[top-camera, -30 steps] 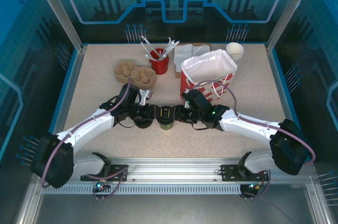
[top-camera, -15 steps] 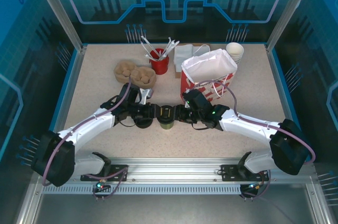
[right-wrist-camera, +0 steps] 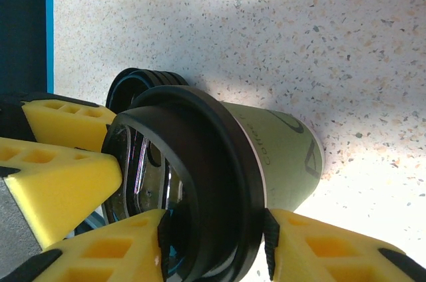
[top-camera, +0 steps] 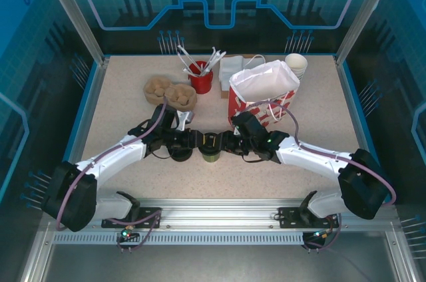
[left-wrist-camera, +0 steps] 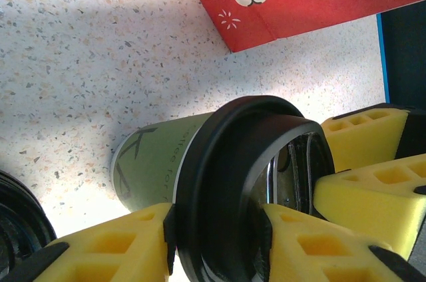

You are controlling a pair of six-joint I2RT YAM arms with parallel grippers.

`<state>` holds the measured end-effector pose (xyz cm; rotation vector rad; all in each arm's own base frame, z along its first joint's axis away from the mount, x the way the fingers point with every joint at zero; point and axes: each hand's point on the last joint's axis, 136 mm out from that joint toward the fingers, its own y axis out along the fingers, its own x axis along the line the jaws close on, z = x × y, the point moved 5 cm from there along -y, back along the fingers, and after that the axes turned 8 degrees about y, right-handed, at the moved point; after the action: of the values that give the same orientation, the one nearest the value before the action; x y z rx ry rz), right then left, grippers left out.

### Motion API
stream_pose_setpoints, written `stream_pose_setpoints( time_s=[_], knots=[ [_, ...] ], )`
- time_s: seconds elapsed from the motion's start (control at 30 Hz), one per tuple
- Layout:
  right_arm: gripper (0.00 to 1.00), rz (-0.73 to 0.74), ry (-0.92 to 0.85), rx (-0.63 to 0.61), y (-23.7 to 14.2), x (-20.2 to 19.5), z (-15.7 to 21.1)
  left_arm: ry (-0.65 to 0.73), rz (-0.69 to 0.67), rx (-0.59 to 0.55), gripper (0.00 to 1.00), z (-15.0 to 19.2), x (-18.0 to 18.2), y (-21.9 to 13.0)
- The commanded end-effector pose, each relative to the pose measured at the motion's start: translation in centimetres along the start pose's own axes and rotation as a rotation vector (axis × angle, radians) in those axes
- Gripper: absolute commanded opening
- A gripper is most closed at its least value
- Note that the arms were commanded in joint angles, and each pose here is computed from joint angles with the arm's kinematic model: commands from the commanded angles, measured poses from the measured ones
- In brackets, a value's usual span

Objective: Pack the takeout coffee

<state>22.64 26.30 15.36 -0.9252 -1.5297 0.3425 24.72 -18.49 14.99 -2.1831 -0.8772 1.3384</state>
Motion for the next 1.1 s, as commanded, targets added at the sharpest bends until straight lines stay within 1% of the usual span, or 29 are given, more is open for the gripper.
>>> stream_pose_setpoints(
  time_s=[0.0,0.23,0.37,0.67,0.97,1.07],
  knots=[
    [0.41,0.168,0.055,0.046,0.9,-4.3,1.1,-0.071,-0.091,0.131,0.39,3.6,2.8,1.1],
    [0.40,0.163,0.053,0.048,0.9,-4.8,1.4,-0.090,-0.094,0.144,0.39,4.7,3.3,1.1],
    [0.40,0.148,0.047,0.043,0.6,-4.3,1.3,-0.094,-0.090,0.137,0.39,4.7,3.1,0.9],
    [0.43,0.075,-0.002,0.016,-0.4,-1.6,0.3,-0.098,-0.030,0.078,0.39,2.7,0.8,-0.5],
    [0.45,0.052,-0.024,0.029,-0.7,-0.3,0.0,-0.081,-0.036,0.047,0.41,1.6,-0.4,-1.9],
    [0.48,0.041,-0.036,0.038,-0.8,0.2,0.0,-0.084,-0.054,0.049,0.43,1.5,-0.3,-2.1]
  ],
)
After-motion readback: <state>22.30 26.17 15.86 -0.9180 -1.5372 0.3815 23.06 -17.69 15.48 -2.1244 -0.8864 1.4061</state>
